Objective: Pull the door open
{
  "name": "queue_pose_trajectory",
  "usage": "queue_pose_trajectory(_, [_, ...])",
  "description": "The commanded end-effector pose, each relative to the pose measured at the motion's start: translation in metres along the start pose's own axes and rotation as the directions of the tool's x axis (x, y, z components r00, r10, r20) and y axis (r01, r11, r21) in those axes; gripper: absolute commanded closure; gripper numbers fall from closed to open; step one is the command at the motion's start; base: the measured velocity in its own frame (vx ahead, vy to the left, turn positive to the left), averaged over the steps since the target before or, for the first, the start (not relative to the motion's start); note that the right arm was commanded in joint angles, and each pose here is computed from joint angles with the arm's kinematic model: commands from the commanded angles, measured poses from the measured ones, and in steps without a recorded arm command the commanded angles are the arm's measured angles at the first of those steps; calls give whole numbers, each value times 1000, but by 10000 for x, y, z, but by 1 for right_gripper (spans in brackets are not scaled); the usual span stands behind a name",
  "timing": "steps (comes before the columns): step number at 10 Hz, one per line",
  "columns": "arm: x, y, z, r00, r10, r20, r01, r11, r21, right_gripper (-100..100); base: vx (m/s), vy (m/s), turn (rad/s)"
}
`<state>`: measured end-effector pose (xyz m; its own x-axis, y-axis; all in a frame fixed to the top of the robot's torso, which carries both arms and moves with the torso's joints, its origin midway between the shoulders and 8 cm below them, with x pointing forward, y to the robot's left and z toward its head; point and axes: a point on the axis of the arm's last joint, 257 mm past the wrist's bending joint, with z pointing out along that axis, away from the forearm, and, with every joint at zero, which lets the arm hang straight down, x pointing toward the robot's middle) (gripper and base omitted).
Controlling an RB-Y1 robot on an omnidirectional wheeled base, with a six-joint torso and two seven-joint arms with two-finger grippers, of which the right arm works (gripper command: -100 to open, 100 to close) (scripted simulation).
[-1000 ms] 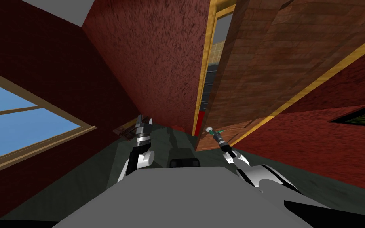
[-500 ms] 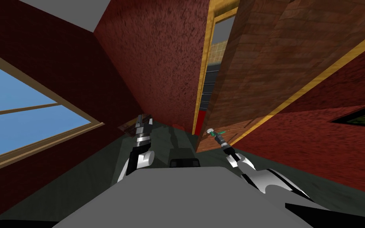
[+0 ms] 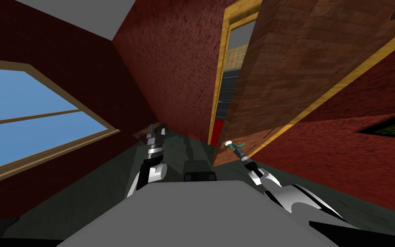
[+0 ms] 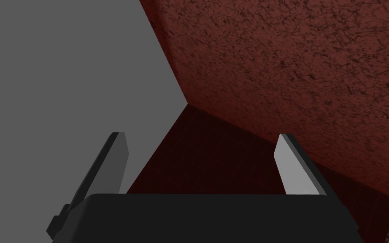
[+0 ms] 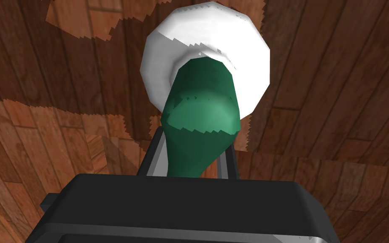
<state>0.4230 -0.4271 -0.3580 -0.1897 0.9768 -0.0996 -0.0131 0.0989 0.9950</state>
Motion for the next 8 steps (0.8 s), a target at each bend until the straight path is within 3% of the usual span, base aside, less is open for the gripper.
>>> queue_pose_trajectory(1, [-13,31,-85,1000,-3,-18,3,1000,-8,100,-129,-52,93])
queue_pose_trajectory(3, [-3,20,-76,1000,-1,-17,1,1000,-7,100,-71,-34,20])
queue_pose_trajectory(6, [-11,10,-157,1000,0,-25,0,1000,-6,100,-191,-102,192])
queue_pose_trajectory(8, [-11,10,-157,1000,0,-25,0,1000,-6,100,-84,-46,22])
